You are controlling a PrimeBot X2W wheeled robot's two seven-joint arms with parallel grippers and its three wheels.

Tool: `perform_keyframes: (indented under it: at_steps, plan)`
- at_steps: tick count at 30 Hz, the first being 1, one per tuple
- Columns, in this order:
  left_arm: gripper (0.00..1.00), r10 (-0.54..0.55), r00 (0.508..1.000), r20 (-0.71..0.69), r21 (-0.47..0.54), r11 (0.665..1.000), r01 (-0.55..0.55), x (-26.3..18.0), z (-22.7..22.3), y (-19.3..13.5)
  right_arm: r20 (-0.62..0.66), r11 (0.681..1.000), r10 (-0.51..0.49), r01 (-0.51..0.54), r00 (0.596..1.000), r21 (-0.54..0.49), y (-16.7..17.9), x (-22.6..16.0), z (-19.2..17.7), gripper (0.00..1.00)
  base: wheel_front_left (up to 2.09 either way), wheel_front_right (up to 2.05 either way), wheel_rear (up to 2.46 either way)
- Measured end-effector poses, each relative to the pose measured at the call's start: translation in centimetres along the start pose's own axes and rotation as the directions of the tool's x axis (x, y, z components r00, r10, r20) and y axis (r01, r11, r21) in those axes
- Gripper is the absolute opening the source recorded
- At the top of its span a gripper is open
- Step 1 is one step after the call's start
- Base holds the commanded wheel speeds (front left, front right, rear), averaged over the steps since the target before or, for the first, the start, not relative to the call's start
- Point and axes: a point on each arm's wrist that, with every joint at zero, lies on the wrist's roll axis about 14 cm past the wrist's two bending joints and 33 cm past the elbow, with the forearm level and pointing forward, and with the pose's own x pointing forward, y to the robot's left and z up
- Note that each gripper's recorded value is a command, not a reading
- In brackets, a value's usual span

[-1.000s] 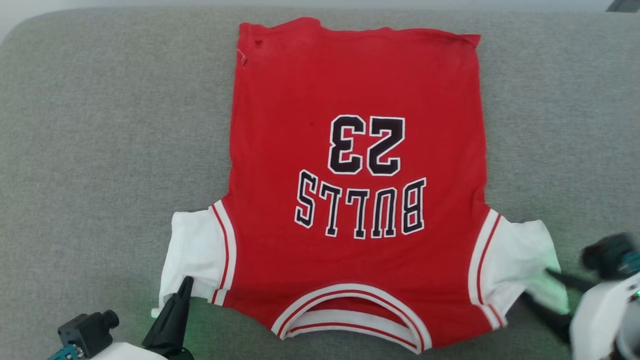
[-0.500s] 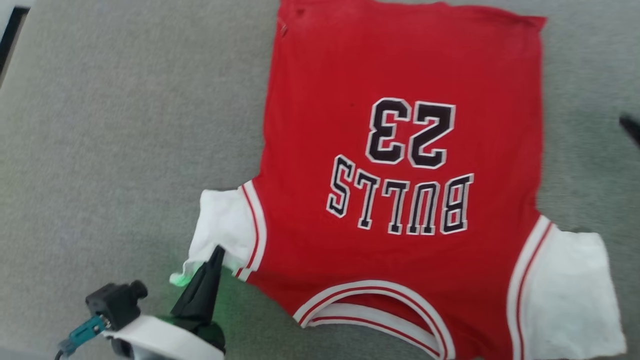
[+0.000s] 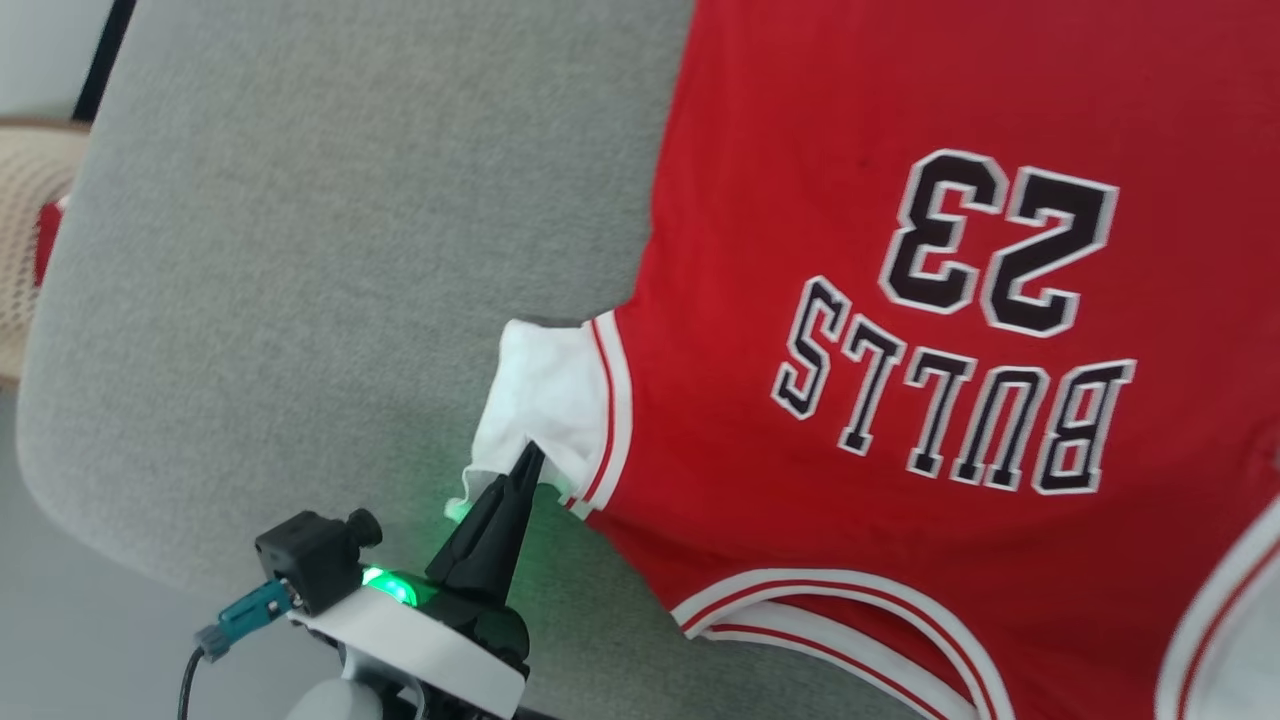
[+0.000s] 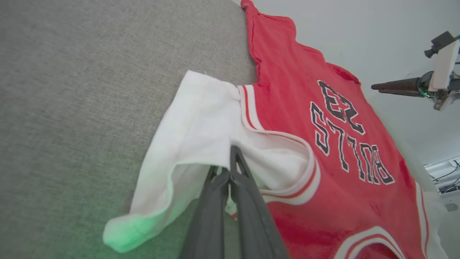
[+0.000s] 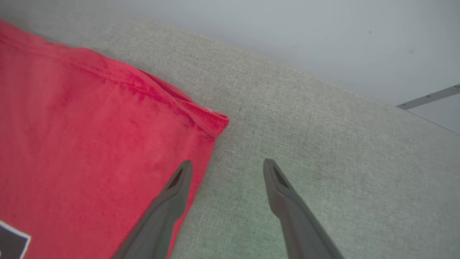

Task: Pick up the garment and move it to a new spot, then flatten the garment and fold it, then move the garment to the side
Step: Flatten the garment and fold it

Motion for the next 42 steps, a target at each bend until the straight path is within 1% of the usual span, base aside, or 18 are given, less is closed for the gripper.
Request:
perform_keyframes:
  at_steps: [2,4,7,10,11,12,13,14,19,24,31,36,42]
  plan:
    - [0.0,0.018,1.0,-0.008,0.018,1.0,-0.018,0.1,-0.1,0.6,-0.042,1.0,-0.01,0.009,0.999,-0.015,0.3,1.6,-0.3,1.0,0.0,0.0,0.0]
    - [0.0,0.03,1.0,-0.008,0.02,0.999,-0.03,0.2,-0.2,0.9,-0.108,1.0,-0.006,0.003,0.994,-0.023,0.8,3.1,-1.5,1.0,0.0,0.0,0.0]
    - [0.0,0.04,0.999,-0.012,0.018,0.999,-0.04,0.3,-0.5,1.1,-0.143,1.0,0.015,-0.018,0.99,-0.025,1.7,4.7,-2.1,1.0,0.0,0.0,0.0]
    - [0.0,0.043,0.999,-0.016,0.017,0.999,-0.043,0.5,-0.7,1.2,-0.169,0.999,0.025,-0.03,0.985,-0.031,2.1,5.3,-2.6,1.0,0.0,0.0,0.0]
    - [0.0,0.043,0.999,-0.017,0.016,0.999,-0.043,0.5,-0.8,1.2,-0.174,0.999,0.024,-0.03,0.984,-0.034,2.1,5.3,-2.6,0.94,0.0,0.0,0.0]
    - [0.0,0.044,0.999,-0.019,0.016,0.999,-0.043,0.6,-0.8,1.2,-0.178,0.999,0.023,-0.031,0.984,-0.038,2.1,5.3,-2.7,0.61,0.0,0.0,0.0]
    - [0.0,0.042,0.999,-0.019,0.016,0.999,-0.042,0.6,-0.9,1.2,-0.18,0.999,0.028,-0.035,0.983,-0.034,2.2,5.3,-2.7,0.14,0.0,0.0,0.0]
    - [0.0,0.04,0.999,-0.017,0.017,0.999,-0.04,0.7,-0.8,1.2,-0.178,0.999,0.03,-0.037,0.984,-0.032,2.2,5.2,-2.6,0.0,0.0,0.0,0.0]
    - [0.0,0.028,1.0,-0.005,0.029,0.999,-0.027,0.9,-0.4,1.1,-0.128,0.999,0.047,-0.048,0.991,-0.007,2.4,4.6,-2.0,0.0,0.0,0.0,0.0]
    - [0.0,0.009,1.0,0.002,0.075,0.997,-0.009,0.8,0.1,1.0,-0.115,0.999,0.019,-0.023,0.993,-0.035,1.5,3.0,-2.3,0.0,0.0,0.0,0.0]
    - [0.0,-0.029,0.999,0.038,0.091,0.996,0.025,0.5,1.4,0.2,-0.085,0.999,0.01,-0.014,0.996,-0.046,0.0,-1.6,-3.7,0.0,0.0,0.0,0.0]
    - [0.0,-0.071,0.996,0.051,0.109,0.992,0.065,0.3,1.9,-1.0,-0.083,0.998,0.002,-0.007,0.997,-0.058,-1.4,-5.7,-6.3,0.0,0.0,0.0,0.0]
    - [0.0,-0.122,0.991,0.057,0.122,0.986,0.114,0.4,2.3,-2.4,-0.162,0.996,0.019,-0.032,0.987,-0.079,-1.5,-10.2,-12.1,0.0,0.0,0.0,0.0]
